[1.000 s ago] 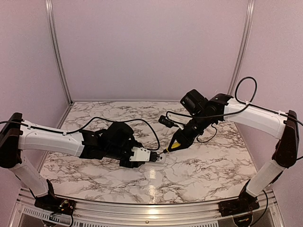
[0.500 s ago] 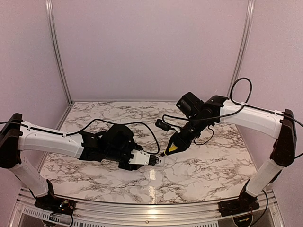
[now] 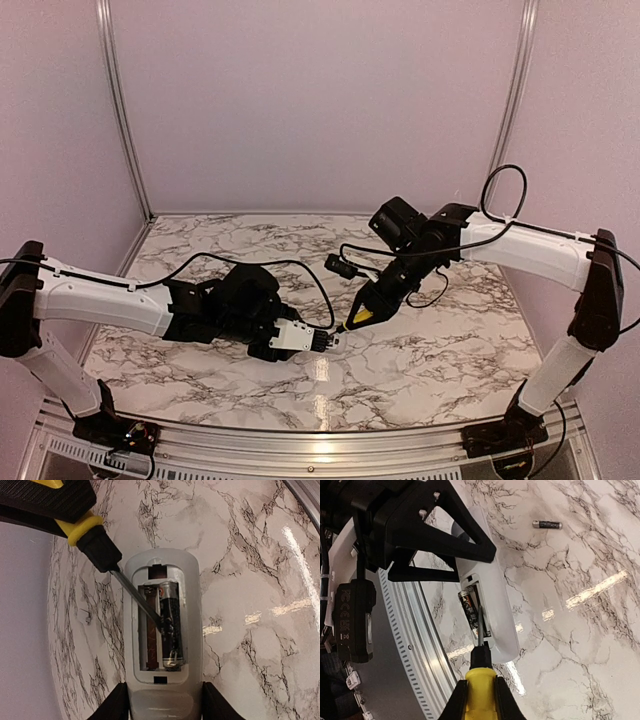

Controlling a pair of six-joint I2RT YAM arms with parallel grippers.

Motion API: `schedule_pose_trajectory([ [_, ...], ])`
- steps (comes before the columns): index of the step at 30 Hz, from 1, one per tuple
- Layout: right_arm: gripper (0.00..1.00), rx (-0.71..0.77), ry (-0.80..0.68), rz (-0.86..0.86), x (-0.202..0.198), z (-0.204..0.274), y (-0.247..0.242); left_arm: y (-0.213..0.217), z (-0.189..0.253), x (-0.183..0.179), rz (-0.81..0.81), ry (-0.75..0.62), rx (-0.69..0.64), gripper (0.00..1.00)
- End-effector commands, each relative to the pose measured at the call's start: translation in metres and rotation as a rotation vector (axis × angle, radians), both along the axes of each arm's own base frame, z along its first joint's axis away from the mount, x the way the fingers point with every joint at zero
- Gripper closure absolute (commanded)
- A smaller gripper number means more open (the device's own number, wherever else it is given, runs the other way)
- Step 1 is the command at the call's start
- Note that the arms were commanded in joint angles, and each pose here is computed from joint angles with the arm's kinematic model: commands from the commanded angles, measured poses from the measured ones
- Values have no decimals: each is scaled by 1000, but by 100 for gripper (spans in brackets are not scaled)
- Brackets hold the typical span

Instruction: Unload the batteries from the remote control

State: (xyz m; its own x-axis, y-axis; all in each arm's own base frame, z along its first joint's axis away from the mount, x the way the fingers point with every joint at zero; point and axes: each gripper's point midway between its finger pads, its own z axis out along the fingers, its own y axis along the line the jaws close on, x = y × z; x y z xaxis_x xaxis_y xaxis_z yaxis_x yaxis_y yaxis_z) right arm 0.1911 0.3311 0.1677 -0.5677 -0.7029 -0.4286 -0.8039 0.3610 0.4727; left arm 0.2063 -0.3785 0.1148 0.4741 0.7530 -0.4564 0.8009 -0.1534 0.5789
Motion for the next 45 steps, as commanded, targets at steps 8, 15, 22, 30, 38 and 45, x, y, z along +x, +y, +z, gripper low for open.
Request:
schedule_pose_trajectory([
  [8, 100, -61, 3, -3, -2, -6, -2, -10, 34, 12, 32, -64, -108, 100],
  [15, 100, -66, -44, -16, 4, 2, -4, -11, 34, 7, 28, -15, -124, 100],
  [22, 100, -53, -23, -4, -1, 1, -4, -11, 32, 5, 20, -16, -122, 100],
  [30, 100, -73, -30, -12, 0, -5, -7, -15, 35, 5, -5, -26, -128, 100],
  [38, 100, -103, -66, -41, 10, -6, -9, -16, 33, 1, 2, 26, -141, 100],
  [45, 100, -105, -67, -51, 11, -7, -8, -13, 26, 2, 20, 27, -127, 100],
])
